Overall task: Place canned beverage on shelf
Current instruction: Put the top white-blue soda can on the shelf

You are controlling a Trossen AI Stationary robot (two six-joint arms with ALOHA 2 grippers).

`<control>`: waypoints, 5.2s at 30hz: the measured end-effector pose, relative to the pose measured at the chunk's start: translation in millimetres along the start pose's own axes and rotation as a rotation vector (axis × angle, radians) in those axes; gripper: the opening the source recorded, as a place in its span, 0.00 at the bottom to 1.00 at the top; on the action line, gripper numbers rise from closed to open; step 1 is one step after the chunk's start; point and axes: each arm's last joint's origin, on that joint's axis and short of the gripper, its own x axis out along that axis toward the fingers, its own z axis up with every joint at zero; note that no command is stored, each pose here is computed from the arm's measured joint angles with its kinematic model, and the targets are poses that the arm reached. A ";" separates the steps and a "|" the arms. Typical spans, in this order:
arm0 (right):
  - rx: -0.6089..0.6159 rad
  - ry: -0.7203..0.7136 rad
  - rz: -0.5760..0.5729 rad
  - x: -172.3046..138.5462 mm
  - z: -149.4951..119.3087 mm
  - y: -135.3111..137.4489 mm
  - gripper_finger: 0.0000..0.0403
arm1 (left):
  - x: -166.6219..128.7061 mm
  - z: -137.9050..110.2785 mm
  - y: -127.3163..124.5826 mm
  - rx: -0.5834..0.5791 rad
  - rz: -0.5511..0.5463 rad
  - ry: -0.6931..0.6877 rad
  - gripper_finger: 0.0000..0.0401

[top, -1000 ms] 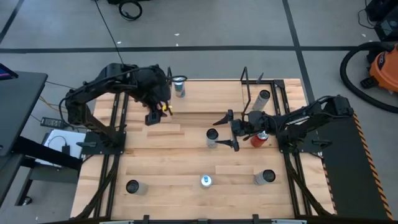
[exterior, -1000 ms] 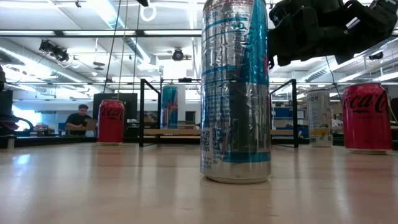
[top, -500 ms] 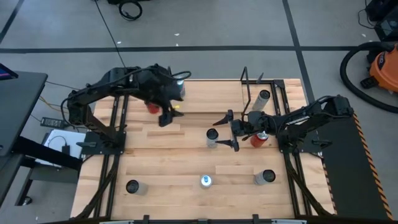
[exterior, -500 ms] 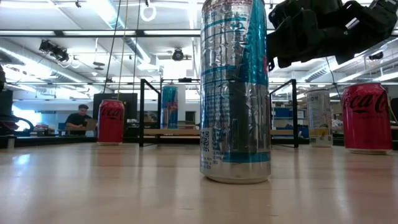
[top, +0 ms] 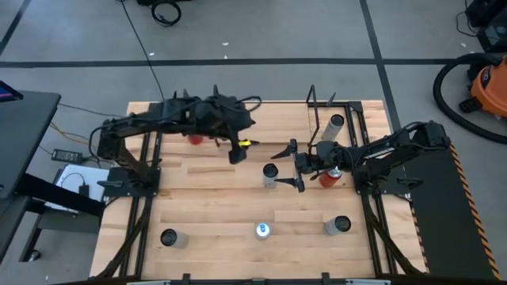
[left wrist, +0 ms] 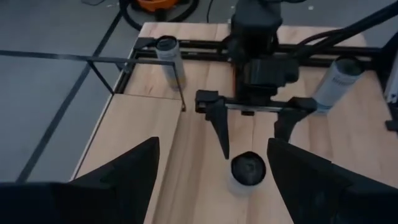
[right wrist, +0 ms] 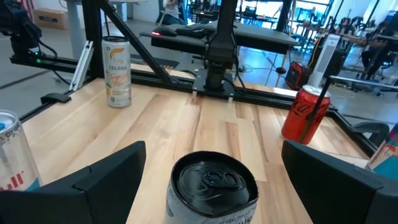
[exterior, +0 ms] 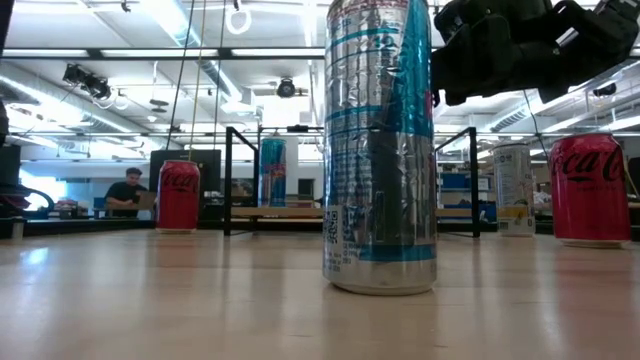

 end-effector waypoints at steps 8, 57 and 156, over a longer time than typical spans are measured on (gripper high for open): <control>-0.007 0.001 0.000 0.0 -0.1 0.0 0.96 | 21.5 -15.8 -5.8 0.004 0.077 0.166 0.75; 0.140 0.334 0.022 21.9 33.2 -11.1 0.96 | 17.4 -159.6 9.0 0.019 0.116 -0.413 0.75; 0.097 0.399 -0.280 76.1 44.2 -232.1 0.67 | 27.2 -163.4 43.5 0.027 0.162 -0.366 0.75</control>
